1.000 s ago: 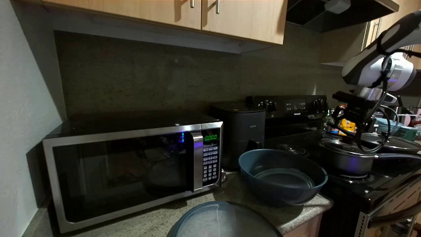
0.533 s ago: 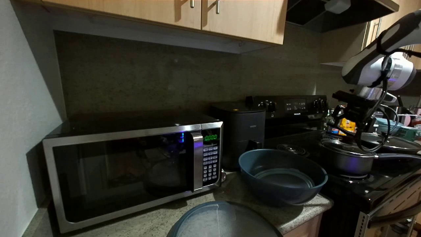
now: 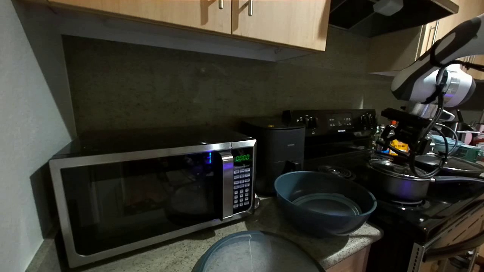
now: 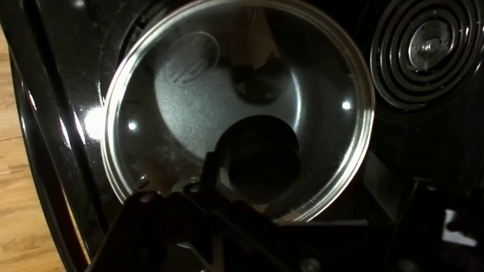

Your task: Remove the lid from the bowl, put it on the pot, remove it from the pot and return it back to the bowl

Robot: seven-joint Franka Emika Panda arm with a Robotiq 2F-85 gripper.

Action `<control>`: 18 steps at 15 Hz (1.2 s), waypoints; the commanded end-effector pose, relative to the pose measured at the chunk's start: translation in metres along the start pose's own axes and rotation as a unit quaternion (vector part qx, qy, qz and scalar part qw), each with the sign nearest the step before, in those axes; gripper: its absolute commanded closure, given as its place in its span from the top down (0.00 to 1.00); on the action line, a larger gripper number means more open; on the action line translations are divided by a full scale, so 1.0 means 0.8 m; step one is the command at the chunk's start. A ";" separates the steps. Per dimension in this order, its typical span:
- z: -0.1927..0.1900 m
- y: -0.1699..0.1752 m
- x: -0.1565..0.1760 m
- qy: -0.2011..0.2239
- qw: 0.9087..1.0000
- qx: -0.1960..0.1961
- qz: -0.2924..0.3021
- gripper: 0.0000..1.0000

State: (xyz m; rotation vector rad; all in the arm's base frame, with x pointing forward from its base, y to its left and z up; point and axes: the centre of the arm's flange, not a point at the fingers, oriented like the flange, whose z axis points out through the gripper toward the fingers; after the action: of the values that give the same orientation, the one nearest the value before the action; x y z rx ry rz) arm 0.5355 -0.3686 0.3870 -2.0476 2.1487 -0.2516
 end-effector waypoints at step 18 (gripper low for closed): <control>-0.040 -0.009 -0.013 -0.015 1.000 0.008 -0.005 0.22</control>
State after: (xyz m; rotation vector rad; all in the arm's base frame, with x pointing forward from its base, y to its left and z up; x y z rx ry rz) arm 0.5396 -0.3722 0.3891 -2.0516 2.1526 -0.1651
